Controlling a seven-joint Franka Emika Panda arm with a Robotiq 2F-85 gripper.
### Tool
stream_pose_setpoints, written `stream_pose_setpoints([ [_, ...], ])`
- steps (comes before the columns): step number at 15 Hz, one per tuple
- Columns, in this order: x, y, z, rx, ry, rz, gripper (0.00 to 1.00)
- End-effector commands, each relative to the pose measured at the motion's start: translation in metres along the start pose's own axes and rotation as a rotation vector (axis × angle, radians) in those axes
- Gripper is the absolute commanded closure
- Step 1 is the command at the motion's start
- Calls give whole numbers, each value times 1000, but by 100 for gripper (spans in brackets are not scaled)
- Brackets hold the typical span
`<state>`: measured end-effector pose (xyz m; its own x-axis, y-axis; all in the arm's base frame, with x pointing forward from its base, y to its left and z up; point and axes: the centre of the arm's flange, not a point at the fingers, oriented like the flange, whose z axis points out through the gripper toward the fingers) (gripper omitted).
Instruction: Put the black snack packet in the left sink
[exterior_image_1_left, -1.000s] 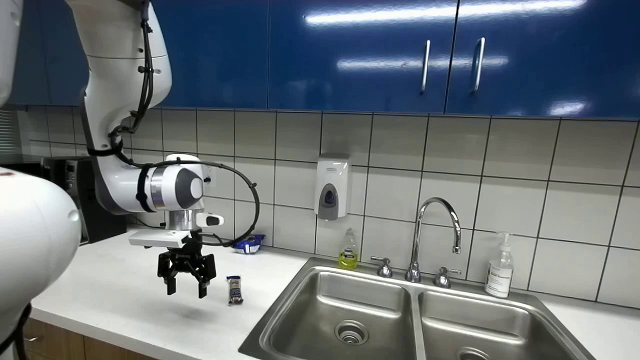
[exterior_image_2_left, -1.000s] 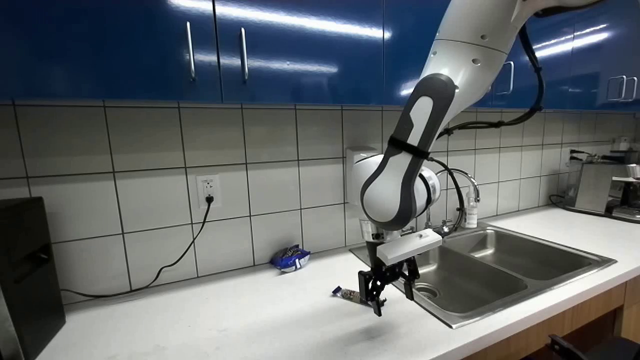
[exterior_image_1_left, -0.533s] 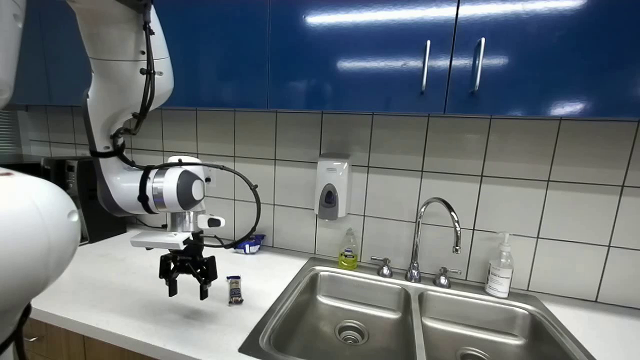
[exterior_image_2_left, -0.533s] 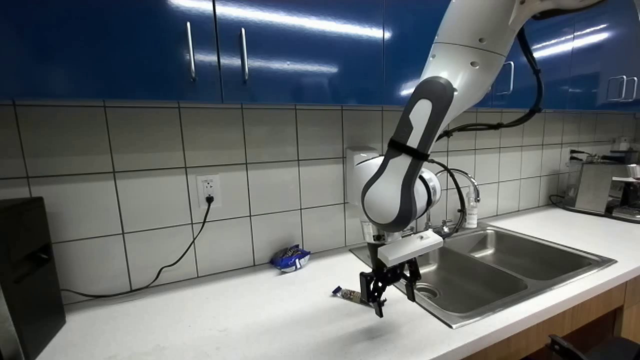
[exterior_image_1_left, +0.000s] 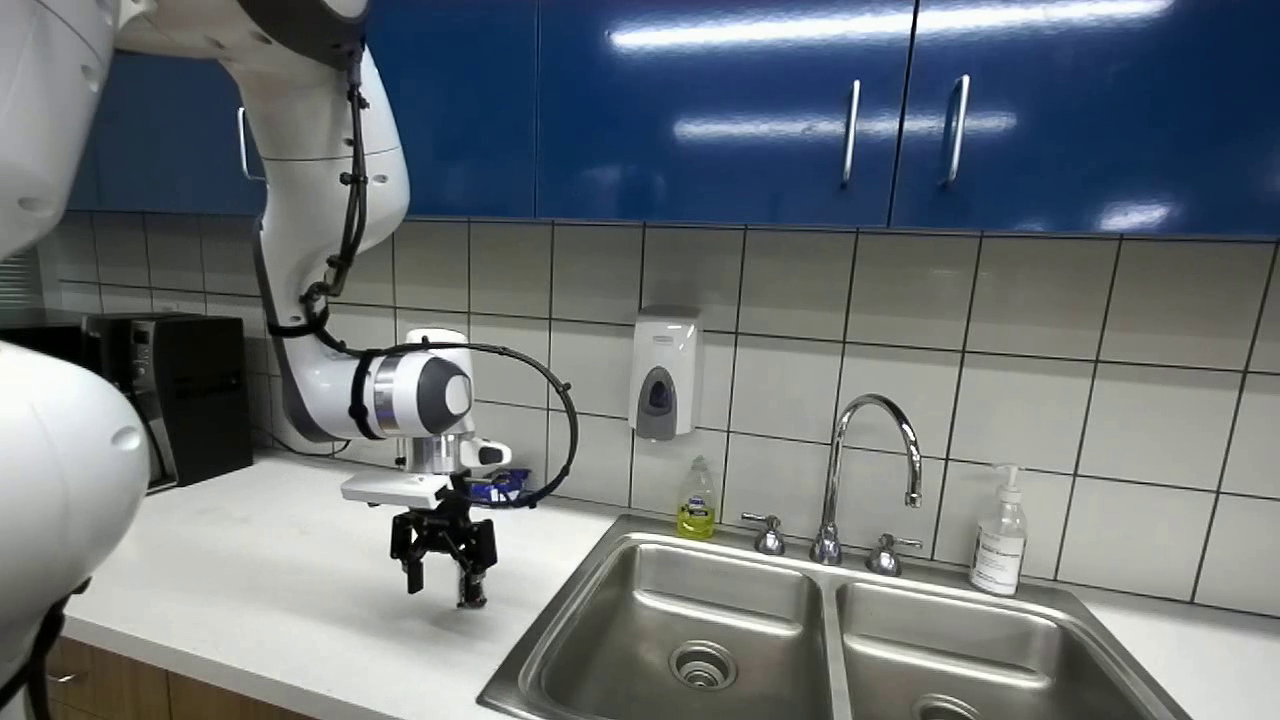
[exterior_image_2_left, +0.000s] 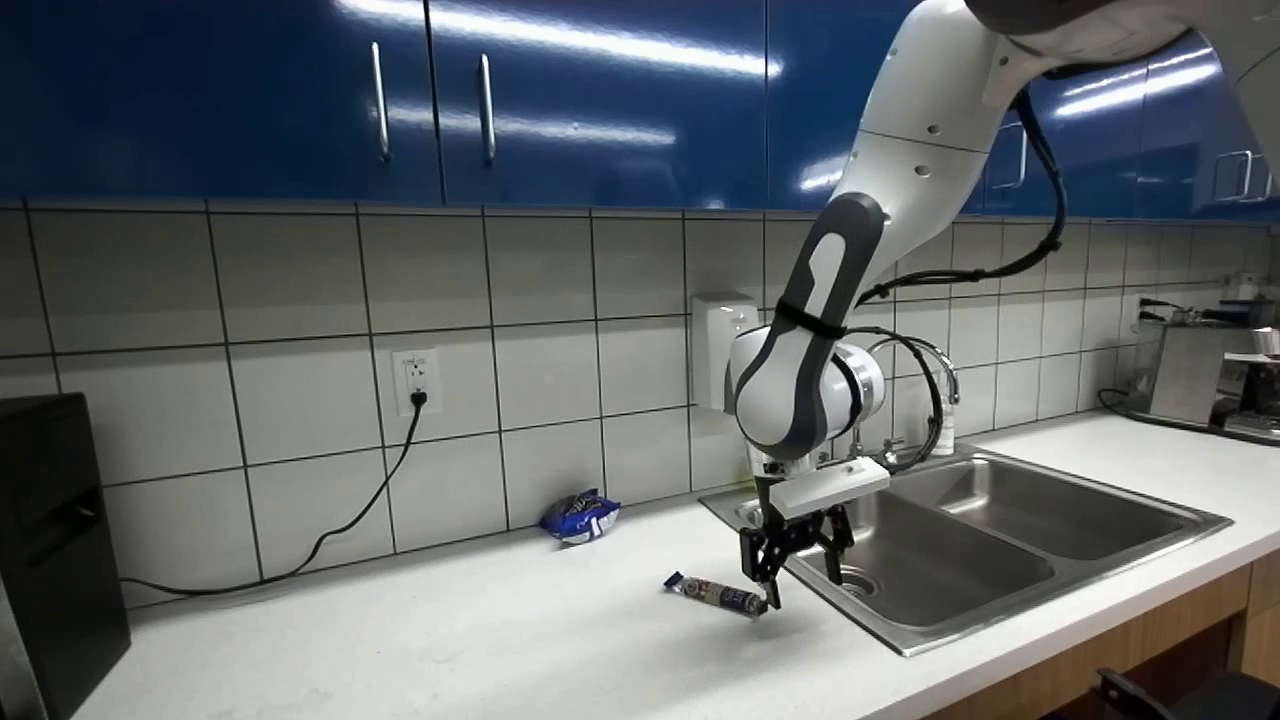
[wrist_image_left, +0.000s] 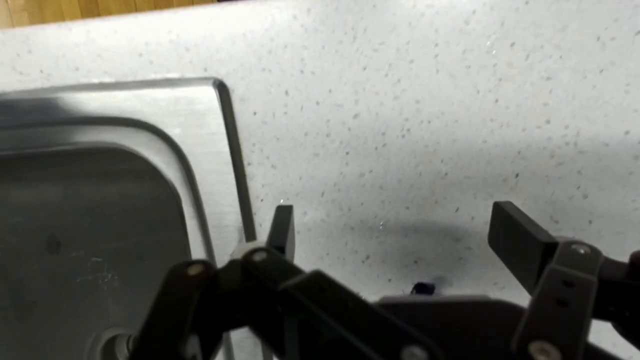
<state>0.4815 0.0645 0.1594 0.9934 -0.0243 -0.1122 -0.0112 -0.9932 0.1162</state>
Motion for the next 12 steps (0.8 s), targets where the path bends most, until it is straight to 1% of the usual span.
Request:
stream_pose_setpoints([
  [1, 48, 9, 5, -12, 13, -50, 0],
  [4, 72, 0, 6, -16, 33, -112, 0],
  [6, 81, -7, 5, -10, 43, -171, 0],
  [8, 85, -13, 5, 0, 38, -236, 0],
  [10, 86, -19, 6, 9, 16, -322, 0],
  [12, 85, -25, 7, -5, -10, -394, 0],
])
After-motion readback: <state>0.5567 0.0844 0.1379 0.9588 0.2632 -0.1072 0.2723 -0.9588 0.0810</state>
